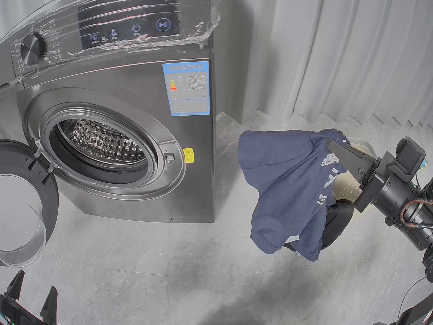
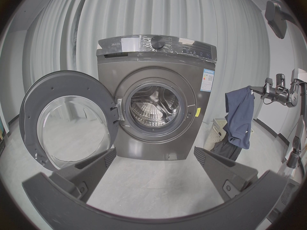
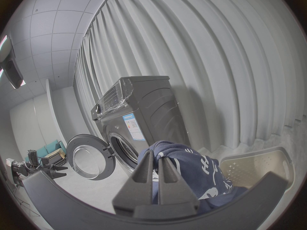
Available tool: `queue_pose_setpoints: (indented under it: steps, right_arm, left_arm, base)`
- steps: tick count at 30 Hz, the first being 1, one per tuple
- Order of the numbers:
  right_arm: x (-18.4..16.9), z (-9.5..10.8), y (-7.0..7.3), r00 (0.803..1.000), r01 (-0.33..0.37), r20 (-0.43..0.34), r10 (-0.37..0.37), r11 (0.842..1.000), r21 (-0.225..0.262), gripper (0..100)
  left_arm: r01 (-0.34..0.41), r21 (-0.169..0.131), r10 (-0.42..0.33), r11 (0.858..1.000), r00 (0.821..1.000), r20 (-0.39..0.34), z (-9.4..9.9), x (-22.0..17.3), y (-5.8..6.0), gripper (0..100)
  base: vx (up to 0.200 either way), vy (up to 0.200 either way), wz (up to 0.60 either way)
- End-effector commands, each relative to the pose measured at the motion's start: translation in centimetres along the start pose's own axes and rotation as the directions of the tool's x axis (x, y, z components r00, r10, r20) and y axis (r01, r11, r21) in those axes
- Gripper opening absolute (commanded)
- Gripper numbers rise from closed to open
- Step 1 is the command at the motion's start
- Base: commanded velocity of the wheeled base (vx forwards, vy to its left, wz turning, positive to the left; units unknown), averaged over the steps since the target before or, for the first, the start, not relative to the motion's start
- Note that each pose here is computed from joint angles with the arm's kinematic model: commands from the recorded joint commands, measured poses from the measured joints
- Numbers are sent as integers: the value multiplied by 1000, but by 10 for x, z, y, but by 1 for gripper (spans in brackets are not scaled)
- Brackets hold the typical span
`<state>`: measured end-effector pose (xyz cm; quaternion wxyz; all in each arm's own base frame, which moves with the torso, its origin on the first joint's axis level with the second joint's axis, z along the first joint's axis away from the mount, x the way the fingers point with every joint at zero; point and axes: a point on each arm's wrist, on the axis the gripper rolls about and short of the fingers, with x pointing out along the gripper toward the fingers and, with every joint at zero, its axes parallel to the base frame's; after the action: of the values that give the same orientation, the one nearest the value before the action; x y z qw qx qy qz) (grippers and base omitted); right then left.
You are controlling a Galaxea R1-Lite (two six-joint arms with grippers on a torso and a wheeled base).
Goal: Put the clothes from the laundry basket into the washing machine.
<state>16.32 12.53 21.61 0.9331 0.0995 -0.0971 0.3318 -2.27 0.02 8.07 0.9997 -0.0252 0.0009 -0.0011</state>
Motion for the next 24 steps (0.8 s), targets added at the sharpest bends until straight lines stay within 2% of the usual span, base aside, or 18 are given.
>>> queue_pose_setpoints:
  steps: [1,7,16,24]
  right_arm:
    - [1,1,0,1000,-2,3,2,1000,0,0]
    - [1,1,1,1000,-4,6,4,1000,0,0]
    - [2,3,1,999,-6,32,6,1000,0,0]
    - [2,1,1,1000,-5,23,5,1000,2,0]
  left_arm:
    - [-1,0,1,1000,1000,-3,-5,0,0,100]
    - [-1,0,1,1000,1000,-3,-5,0,0,100]
    - [-1,0,1,1000,1000,-3,-5,0,0,100]
    - [-1,0,1,1000,1000,-3,-5,0,0,100]
  base:
    - [0,200,0]
    - [0,200,0]
    - [0,0,0]
    - [-200,0,0]
